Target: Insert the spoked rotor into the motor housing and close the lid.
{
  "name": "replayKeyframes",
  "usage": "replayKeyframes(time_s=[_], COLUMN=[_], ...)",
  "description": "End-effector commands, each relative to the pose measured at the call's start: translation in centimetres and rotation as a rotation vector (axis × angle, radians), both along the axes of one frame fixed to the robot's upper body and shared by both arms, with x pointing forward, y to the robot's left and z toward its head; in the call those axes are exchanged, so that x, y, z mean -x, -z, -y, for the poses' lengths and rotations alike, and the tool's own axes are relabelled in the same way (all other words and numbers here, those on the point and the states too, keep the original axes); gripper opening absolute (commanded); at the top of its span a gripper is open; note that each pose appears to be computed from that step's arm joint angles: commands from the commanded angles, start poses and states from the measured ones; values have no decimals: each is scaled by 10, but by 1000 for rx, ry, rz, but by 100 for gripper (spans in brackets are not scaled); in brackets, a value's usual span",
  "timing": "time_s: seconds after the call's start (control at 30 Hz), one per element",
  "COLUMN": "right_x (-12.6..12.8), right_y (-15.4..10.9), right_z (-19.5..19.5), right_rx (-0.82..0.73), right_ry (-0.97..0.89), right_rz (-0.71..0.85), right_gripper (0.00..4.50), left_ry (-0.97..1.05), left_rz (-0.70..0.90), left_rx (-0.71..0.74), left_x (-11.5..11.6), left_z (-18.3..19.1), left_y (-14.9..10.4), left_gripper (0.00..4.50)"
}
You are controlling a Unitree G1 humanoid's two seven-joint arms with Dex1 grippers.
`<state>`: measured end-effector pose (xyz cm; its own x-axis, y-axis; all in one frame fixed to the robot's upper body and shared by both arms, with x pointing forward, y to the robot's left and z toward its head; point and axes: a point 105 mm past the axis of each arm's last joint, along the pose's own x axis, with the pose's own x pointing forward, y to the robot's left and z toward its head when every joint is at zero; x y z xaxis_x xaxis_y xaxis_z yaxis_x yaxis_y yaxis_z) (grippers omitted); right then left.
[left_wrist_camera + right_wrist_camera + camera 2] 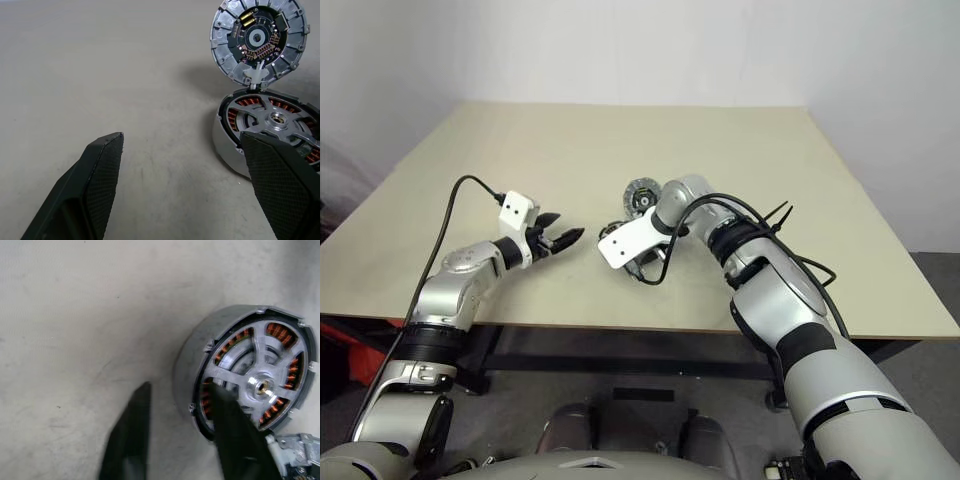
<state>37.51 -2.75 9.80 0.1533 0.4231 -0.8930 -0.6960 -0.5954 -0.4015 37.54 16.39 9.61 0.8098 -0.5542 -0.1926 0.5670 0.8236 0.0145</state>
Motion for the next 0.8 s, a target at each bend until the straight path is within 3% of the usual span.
replayKeyframes(time_s=[0.03, 0.1, 0.8], right_x=[-3, -4, 6], right_y=[-8, -10, -40], right_z=[-2, -2, 1], right_rx=[-1, -3, -63], right_ry=[-1, -1, -59], right_rz=[20, 22, 44], right_gripper=[50, 2, 2], left_ry=[-3, -2, 11], left_rz=[68, 68, 65], left_rx=[9, 11, 17], left_x=[-1, -2, -4], left_z=[-1, 0, 5], left_y=[-18, -18, -16], left_gripper=[394, 394, 394])
